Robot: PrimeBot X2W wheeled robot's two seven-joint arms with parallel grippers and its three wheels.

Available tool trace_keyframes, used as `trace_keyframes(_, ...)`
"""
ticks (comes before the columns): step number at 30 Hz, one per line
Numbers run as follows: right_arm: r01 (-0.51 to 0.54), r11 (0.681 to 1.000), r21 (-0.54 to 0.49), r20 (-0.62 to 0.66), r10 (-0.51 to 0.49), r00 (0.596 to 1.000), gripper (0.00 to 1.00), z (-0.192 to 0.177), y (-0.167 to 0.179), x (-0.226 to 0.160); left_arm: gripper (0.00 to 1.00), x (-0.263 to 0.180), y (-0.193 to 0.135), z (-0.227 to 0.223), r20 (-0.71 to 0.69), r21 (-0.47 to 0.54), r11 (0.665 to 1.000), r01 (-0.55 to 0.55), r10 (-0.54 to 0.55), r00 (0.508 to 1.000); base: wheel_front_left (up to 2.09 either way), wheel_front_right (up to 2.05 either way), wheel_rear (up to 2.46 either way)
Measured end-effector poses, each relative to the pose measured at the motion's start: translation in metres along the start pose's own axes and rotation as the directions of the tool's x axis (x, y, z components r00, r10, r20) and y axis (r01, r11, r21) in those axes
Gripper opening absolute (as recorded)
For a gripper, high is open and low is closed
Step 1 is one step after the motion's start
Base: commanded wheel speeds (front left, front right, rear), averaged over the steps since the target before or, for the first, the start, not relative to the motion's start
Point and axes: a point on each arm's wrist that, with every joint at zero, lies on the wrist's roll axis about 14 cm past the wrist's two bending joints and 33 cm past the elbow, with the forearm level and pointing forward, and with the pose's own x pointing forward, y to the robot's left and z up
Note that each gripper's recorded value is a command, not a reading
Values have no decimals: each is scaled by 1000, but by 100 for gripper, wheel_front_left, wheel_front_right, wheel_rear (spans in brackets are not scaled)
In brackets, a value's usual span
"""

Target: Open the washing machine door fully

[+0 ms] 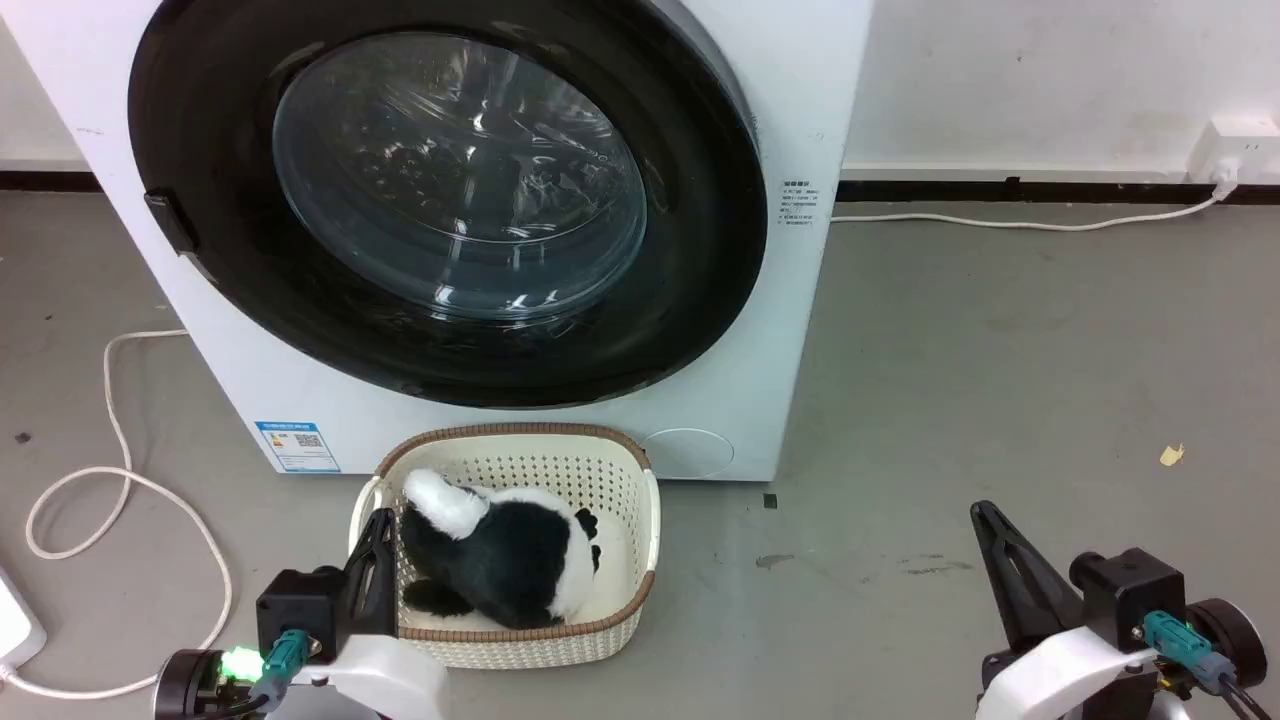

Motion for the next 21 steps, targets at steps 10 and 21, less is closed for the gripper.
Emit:
trace_keyframes(10, 0, 1000, 0, 0, 0, 1000, 0, 0, 0, 0, 0, 0, 0, 0, 0, 0, 1000, 0, 0, 1000, 0, 0, 0)
trace_keyframes(21, 0, 1000, 0, 0, 0, 1000, 0, 0, 0, 0, 0, 0, 0, 0, 0, 0, 1000, 0, 0, 1000, 0, 0, 0)
